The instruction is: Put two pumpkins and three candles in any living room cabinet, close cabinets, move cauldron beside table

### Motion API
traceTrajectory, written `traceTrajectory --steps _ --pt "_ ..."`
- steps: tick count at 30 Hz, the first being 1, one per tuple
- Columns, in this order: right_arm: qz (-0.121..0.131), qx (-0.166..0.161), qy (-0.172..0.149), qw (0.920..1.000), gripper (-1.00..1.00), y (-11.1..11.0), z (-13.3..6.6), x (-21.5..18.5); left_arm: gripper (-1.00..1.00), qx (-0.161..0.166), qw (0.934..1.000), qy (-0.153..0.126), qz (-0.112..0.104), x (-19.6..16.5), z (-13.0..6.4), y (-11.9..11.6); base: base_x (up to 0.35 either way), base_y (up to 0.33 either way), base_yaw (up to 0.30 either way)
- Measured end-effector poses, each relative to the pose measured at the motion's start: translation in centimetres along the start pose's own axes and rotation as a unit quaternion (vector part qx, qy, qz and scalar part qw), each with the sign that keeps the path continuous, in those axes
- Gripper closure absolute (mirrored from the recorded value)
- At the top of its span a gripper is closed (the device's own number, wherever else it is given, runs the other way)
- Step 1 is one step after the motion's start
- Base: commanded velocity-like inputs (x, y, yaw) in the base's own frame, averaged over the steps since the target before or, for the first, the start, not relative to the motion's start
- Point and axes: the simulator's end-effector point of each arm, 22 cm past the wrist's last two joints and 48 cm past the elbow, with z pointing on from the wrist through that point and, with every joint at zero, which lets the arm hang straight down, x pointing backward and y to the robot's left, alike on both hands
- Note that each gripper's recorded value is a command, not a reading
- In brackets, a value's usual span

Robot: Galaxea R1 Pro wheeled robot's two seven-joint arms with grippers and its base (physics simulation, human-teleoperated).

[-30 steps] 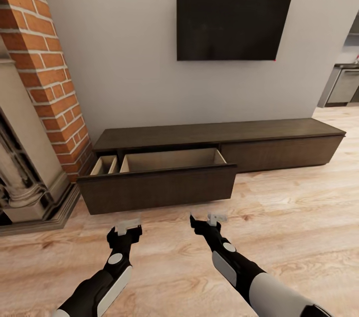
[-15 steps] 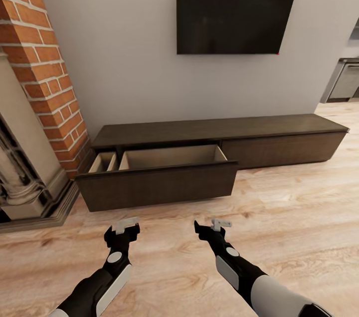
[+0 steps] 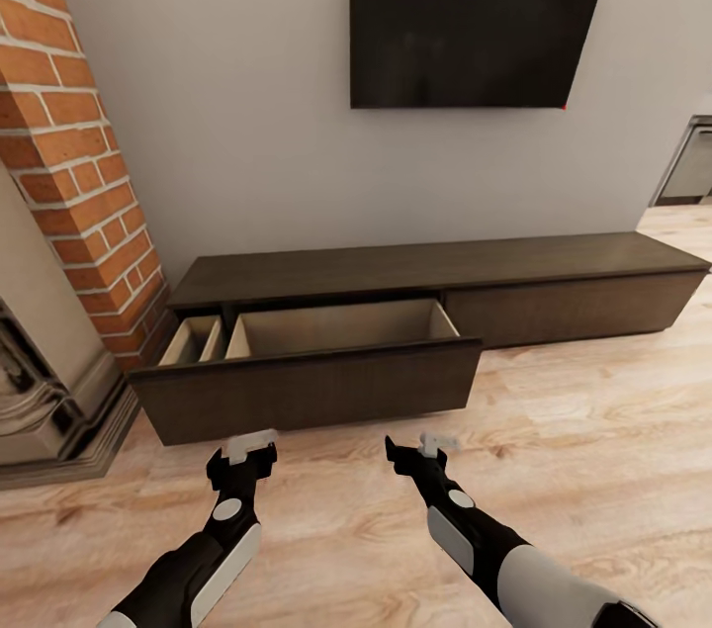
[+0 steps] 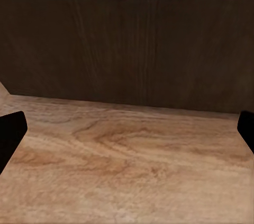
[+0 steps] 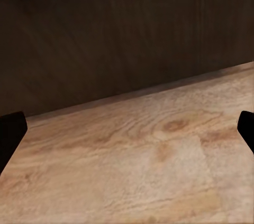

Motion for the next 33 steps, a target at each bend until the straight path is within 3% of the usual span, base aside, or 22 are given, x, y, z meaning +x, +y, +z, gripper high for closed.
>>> traceTrajectory --steps 33 --pt "0.002 0.003 0.014 0.9999 -1.00 -0.4 0.4 1.6 -1.00 -0.001 0.9999 0.011 0.002 1.4 0.4 0.0 0.027 0.000 0.000"
